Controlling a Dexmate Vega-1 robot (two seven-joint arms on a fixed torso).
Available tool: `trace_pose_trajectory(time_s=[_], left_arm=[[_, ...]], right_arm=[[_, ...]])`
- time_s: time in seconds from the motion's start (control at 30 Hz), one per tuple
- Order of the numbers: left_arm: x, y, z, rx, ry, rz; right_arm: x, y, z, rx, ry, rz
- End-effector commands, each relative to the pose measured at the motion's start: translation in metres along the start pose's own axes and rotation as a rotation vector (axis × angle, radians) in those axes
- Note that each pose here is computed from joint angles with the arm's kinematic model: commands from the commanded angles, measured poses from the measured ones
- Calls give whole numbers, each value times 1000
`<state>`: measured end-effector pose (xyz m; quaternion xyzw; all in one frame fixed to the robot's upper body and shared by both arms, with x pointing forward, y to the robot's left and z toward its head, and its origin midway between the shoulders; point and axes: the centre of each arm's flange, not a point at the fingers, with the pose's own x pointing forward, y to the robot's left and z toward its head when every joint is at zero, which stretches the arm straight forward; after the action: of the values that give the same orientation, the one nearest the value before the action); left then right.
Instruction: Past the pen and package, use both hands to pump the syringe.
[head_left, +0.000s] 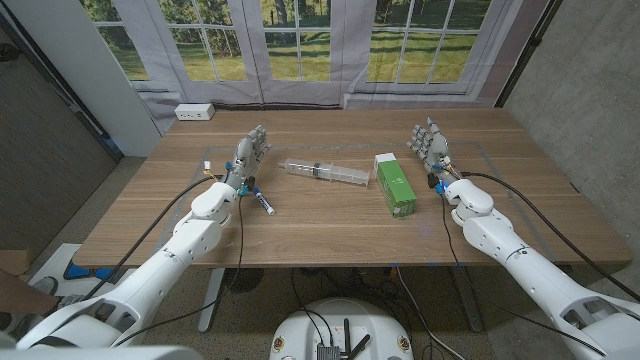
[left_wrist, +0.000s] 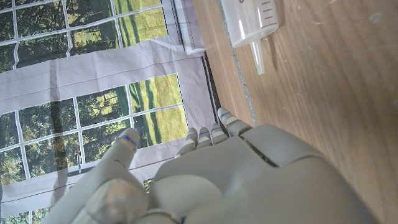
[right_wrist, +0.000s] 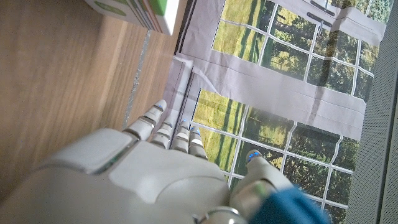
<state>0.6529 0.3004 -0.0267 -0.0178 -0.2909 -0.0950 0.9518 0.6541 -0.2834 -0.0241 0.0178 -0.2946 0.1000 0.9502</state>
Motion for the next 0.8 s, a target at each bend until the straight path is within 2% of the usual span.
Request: trace_pose_trajectory(time_s=[0.03, 0.47, 0.8], left_arm=[[-2, 9, 5, 11, 4, 26], [1, 7, 25, 73, 8, -1], [-1, 3, 46, 175, 14, -69]], right_arm=[[6, 6, -2, -5, -20, -14], [-4, 7, -1, -28, -4, -27], [-6, 5, -2, -38, 14, -24]])
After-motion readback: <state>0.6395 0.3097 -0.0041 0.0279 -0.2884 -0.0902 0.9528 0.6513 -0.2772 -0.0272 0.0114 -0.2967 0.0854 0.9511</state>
